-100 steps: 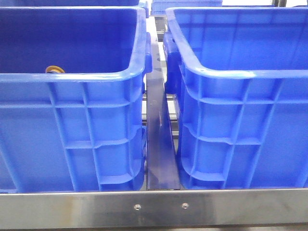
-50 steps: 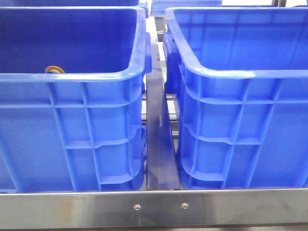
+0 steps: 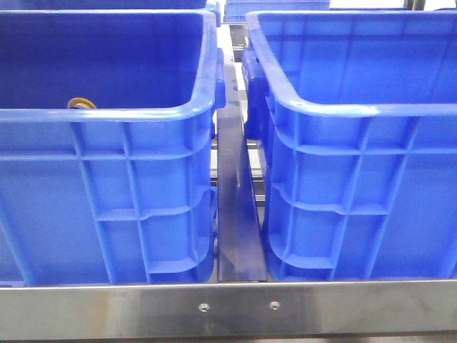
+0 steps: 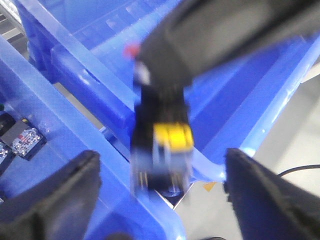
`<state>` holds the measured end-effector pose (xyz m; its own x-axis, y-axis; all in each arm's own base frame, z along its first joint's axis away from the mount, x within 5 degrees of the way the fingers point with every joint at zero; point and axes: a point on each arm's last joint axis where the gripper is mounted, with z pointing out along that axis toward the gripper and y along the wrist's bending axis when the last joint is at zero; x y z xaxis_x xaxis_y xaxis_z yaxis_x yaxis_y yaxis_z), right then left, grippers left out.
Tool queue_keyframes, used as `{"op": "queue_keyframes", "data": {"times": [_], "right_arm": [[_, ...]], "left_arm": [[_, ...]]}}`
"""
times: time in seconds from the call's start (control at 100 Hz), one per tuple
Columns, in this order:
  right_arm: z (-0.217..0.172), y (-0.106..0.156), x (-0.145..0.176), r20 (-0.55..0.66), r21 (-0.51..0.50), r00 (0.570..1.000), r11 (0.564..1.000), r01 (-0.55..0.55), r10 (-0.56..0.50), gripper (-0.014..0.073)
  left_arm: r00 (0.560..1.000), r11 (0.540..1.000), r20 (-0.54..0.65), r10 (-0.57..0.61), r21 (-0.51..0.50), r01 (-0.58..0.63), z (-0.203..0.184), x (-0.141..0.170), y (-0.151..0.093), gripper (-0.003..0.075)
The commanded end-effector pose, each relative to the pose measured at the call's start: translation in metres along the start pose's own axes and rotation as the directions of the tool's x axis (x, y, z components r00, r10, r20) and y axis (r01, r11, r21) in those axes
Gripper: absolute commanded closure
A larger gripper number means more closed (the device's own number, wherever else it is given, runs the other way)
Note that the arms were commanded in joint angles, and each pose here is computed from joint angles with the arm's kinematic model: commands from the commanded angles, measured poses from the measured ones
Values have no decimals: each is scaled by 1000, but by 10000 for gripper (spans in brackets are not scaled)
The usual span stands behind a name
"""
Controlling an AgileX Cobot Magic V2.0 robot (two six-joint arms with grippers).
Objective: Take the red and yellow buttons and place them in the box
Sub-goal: 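Move the held red button over the empty bin with the right gripper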
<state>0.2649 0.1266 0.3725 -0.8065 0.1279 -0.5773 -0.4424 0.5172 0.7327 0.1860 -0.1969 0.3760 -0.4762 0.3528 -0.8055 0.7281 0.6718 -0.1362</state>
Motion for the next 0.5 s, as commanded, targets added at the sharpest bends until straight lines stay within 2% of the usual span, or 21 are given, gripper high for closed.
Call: {"op": "queue_keyframes", "data": {"times": [0.0,0.11,0.3,0.49], "right_arm": [[-27,14,-16,133,-12,987,996,92,-90,354],[-43,6,-24,201,67,960,981,184,-194,354],[-53,-10,-32,238,211,899,923,323,-368,354],[-56,-34,-35,251,419,858,849,321,-448,354]], "left_arm": [[992,1000,127,0,13,-1,-17,-16,-5,196],[992,1000,127,0,13,-1,-17,-16,-5,208],[992,1000,125,0,13,-1,-17,-15,-5,208],[992,1000,125,0,13,-1,-17,-15,-5,209]]}}
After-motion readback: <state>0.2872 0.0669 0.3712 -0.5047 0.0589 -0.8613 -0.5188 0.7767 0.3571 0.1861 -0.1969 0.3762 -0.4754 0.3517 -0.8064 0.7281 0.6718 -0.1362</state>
